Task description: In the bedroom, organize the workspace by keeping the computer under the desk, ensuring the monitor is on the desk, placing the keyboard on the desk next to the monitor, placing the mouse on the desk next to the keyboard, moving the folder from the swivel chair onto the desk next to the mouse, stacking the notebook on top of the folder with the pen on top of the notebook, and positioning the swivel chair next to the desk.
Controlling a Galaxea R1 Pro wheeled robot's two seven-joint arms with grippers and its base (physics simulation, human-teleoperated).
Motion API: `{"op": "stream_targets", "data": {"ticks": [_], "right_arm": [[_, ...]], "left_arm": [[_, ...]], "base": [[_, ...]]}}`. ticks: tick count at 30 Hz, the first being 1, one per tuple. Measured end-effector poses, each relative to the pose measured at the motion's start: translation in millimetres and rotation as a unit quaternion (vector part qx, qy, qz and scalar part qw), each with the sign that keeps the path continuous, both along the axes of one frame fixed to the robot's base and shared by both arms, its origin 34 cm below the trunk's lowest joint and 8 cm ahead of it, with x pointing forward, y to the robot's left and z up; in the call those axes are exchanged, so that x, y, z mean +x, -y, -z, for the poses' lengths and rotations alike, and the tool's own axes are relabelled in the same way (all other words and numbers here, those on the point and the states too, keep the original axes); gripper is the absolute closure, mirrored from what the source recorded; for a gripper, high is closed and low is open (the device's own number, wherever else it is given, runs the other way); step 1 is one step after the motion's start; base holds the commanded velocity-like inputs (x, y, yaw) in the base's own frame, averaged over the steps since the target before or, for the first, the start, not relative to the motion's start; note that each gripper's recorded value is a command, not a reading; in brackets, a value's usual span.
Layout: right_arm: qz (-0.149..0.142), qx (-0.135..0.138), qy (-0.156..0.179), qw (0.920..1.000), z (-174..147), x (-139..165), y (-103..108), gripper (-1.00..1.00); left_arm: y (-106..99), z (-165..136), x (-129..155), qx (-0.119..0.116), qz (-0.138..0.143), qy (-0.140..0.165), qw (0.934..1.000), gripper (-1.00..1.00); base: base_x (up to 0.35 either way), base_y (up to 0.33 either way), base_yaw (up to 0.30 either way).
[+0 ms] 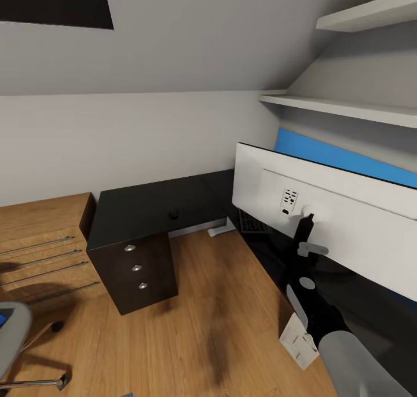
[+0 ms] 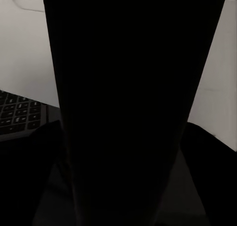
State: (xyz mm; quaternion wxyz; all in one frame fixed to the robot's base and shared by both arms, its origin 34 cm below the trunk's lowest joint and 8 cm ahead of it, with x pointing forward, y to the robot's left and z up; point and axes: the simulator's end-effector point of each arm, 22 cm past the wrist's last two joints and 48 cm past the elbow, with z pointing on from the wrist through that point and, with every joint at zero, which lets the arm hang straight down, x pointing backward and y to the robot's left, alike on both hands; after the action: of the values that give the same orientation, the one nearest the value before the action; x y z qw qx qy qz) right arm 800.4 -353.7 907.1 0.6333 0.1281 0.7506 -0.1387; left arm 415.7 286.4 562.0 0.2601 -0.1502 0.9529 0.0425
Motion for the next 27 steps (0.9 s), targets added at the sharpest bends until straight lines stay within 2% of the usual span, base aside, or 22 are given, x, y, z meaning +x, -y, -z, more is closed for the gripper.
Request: {"op": "stream_targets", "data": {"ticks": [3, 5, 27], "right_arm": [[-0.004, -0.007, -0.001, 1.0, -0.3, 1.4, -2.4, 1.0], [0.002, 0.001, 0.0, 1.0, 0.2, -0.2, 0.7, 1.0], [0.0, -0.003, 0.0, 1.0, -0.2, -0.1, -0.3, 1.0]], "left_arm": [[0.3, 0.6, 0.2, 0.0, 0.0, -0.001, 1.0, -1.0], [0.1, 0.1, 0.0, 0.0, 0.0, 0.0, 1.0, -1.0], [-0.5, 0.0, -0.2, 0.001, -0.001, 0.0, 1.0, -1.0]], "base": [[-0.093, -0.112, 0.0], [-0.068, -0.083, 0.0], [-0.042, -0.047, 0.0]]}}
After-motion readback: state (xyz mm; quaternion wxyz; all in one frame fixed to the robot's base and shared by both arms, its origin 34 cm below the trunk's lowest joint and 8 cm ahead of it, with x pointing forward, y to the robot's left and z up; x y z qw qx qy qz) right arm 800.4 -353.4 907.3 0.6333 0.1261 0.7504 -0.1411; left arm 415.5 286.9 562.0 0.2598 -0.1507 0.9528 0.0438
